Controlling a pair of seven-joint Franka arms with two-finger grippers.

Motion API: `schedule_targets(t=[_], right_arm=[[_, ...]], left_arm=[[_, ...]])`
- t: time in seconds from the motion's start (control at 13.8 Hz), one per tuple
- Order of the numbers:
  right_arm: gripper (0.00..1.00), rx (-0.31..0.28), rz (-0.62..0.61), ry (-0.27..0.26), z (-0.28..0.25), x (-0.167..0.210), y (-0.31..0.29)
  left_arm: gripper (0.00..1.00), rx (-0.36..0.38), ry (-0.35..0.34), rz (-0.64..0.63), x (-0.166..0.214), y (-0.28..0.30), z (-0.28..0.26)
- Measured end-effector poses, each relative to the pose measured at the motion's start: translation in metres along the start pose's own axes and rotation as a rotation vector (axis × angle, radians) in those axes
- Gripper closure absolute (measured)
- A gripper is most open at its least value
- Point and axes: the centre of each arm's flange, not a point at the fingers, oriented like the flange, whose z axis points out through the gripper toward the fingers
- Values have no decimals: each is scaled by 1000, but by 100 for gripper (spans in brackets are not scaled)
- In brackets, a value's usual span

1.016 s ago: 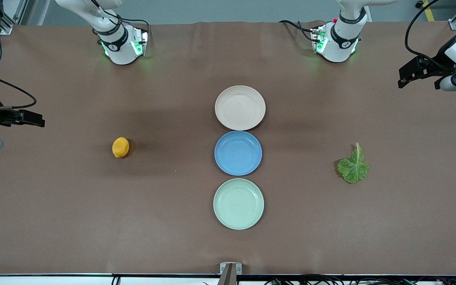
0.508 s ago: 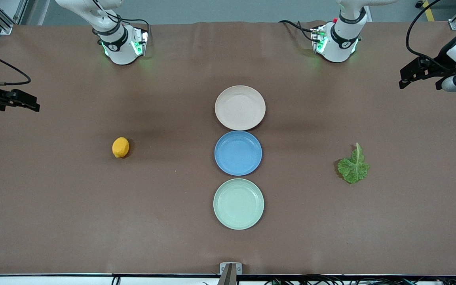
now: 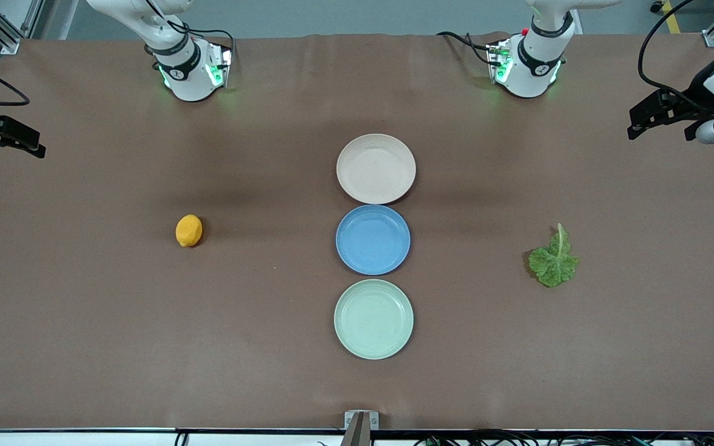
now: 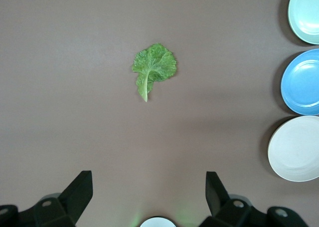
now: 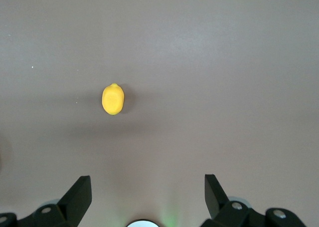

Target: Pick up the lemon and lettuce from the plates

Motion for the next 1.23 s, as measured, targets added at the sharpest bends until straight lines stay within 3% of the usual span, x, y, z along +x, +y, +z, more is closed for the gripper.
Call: schedule_targets(t=[0.36,1.23], right_arm=[[0,37,-4,22,0,3,-4],[0,48,9,40,-6,1,-7]], left_arm=[[0,0,0,0,0,0,0],[0,23,13,9,1,3,-3]])
